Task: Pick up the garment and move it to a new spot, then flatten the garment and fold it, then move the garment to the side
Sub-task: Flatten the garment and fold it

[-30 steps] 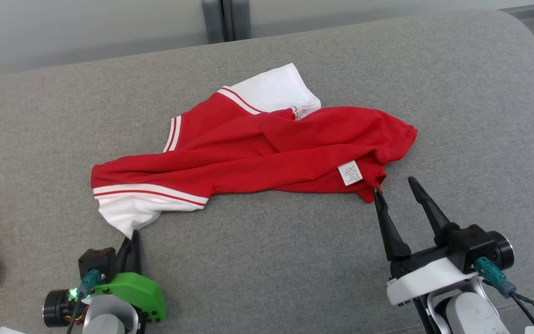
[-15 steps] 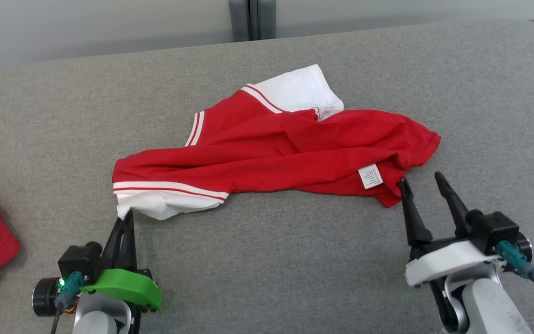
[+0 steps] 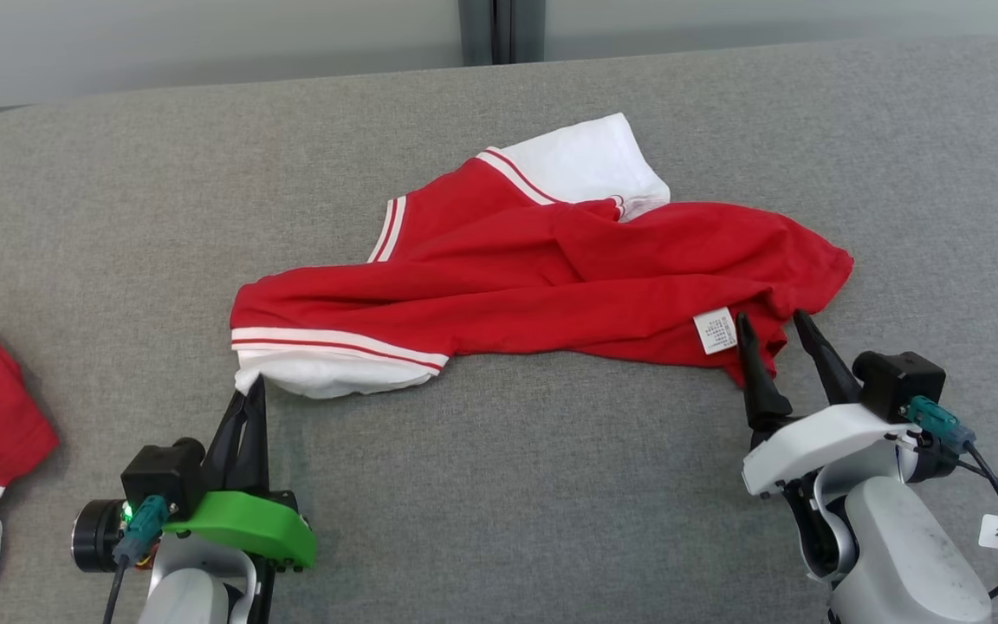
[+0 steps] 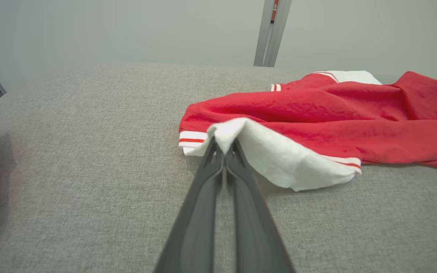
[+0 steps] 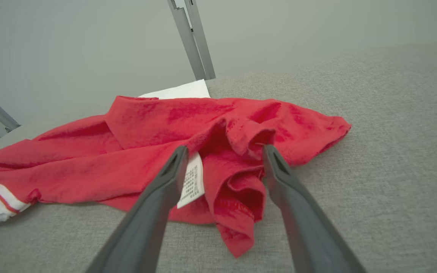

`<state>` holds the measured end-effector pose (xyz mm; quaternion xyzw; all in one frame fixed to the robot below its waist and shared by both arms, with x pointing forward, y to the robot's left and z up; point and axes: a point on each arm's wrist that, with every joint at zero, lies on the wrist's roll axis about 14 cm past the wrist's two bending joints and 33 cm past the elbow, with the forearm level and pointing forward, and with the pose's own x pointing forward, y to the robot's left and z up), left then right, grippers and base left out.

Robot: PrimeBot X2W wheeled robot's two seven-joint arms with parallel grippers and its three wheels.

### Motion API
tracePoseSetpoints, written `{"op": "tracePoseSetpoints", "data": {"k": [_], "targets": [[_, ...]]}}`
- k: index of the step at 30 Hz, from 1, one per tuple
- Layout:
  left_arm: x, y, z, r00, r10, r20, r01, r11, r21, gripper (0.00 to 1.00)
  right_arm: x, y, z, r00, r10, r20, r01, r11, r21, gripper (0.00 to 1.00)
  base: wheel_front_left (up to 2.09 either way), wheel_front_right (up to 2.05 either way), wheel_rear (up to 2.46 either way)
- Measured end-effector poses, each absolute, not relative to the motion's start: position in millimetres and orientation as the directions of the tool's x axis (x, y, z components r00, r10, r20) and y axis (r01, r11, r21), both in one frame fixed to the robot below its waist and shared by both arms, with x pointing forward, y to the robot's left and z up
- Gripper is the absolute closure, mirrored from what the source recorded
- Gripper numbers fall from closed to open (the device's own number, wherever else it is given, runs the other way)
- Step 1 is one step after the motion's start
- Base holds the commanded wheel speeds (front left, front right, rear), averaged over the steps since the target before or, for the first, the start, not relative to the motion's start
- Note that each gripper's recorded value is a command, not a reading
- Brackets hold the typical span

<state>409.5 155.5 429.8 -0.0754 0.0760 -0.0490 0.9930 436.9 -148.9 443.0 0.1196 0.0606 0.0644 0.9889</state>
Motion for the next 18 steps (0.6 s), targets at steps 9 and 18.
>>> {"op": "tracePoseSetpoints", "data": {"k": [9,18], "targets": [[409,159,433,0.985,-0.107,-0.135,0.088,0.986,-0.142,1.00,445,-141,444,0.978,0.181,-0.108,-0.153,0.963,0.223,1.00,0.00,0.00,0.00],[413,156,454,0.990,-0.122,-0.071,0.111,0.983,-0.145,1.00,451,-156,476,0.987,0.160,-0.011,-0.156,0.972,0.179,1.00,0.00,0.00,0.00]]}}
